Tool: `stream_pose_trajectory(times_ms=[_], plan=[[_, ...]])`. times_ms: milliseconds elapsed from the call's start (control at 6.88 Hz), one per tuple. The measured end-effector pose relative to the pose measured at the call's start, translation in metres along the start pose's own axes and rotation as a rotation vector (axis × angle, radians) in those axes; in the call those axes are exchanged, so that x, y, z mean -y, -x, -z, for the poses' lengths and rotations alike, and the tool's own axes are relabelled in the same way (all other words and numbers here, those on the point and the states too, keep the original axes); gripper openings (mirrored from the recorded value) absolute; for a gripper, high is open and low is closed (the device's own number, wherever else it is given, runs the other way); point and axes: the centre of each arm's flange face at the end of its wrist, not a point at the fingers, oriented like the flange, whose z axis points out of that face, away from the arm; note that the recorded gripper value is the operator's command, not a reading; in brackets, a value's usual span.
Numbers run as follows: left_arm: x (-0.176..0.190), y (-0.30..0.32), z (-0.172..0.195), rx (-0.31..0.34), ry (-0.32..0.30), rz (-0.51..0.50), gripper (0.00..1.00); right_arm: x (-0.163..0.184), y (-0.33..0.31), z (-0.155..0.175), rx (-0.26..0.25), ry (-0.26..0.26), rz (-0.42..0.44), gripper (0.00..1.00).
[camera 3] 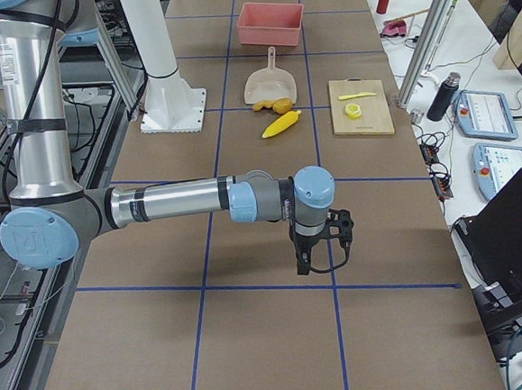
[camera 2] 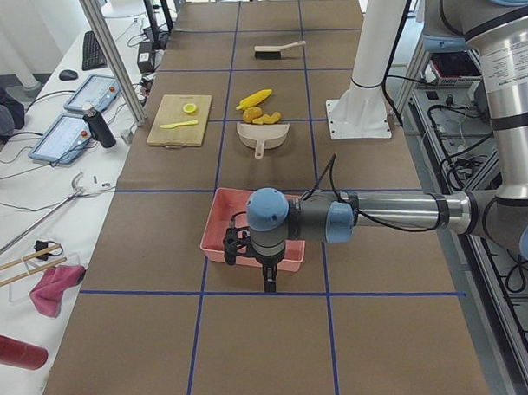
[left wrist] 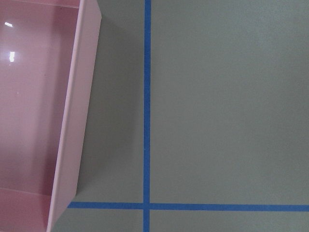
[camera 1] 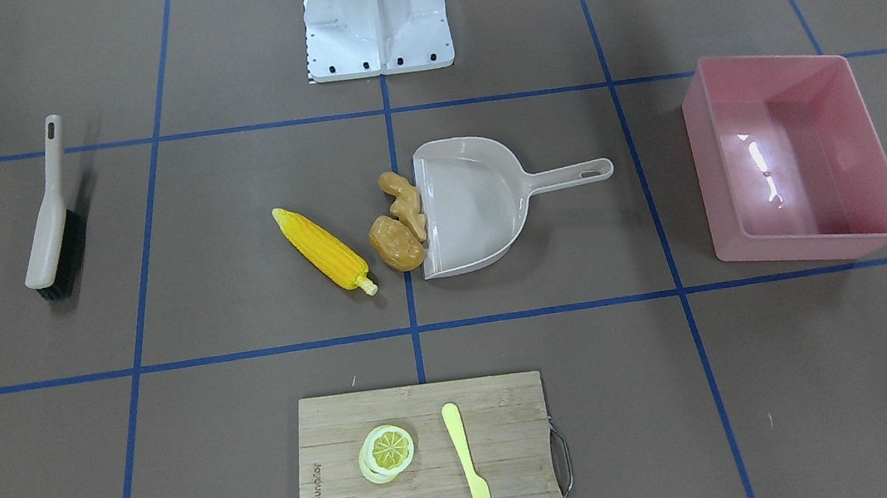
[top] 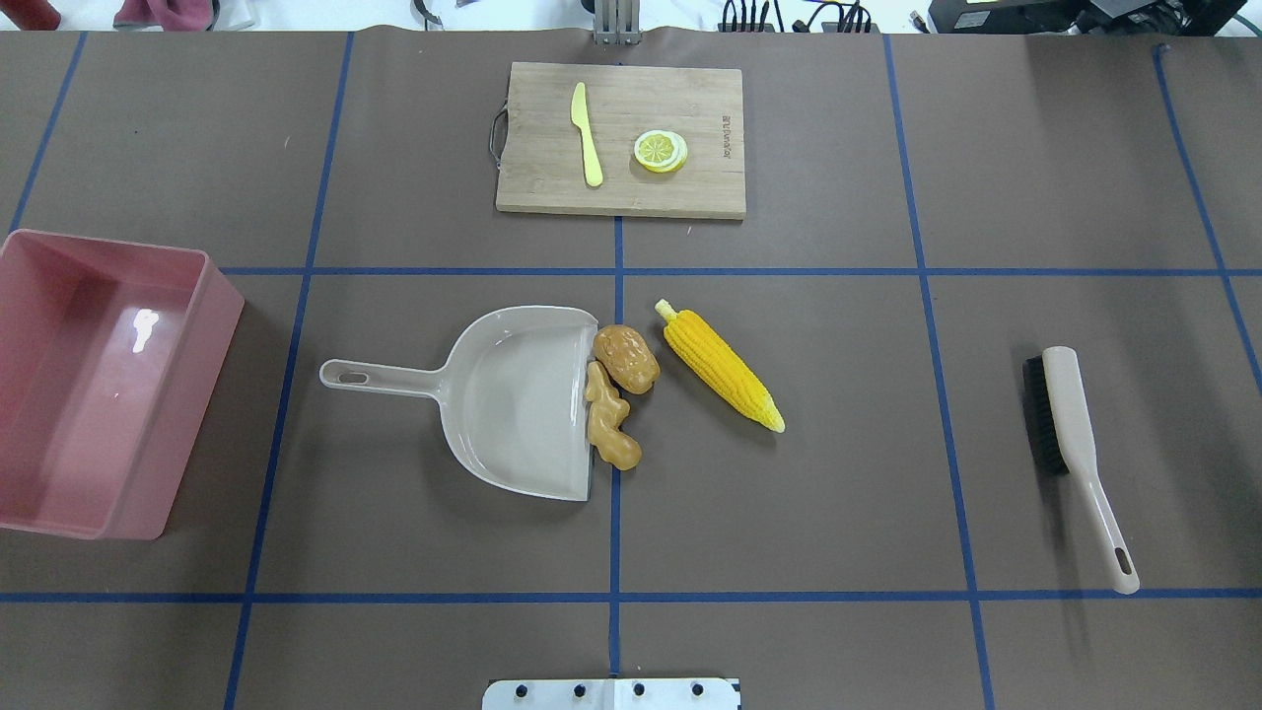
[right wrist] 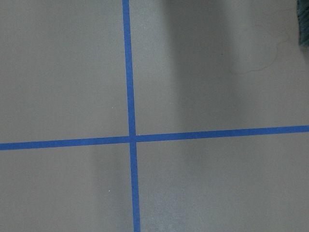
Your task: Sweep and dump trash into bin
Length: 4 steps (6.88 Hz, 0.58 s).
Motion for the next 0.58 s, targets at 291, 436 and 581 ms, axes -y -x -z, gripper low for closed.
stream_pose_trajectory(times_ms=[291,436,581], plan=[[-0.001,0.002,0.001,0.001,-0.002,0.006,0.99,-0.001,0.003,0.002,0.006,-0.004,0.000,1.00],[-0.001,0.004,0.000,0.001,0.000,0.009,0.99,-0.002,0.008,0.008,0.006,-0.016,0.010,1.00],[-0.002,0.005,-0.001,0.001,0.002,0.011,0.99,-0.001,0.017,0.017,0.004,-0.036,0.027,1.00]])
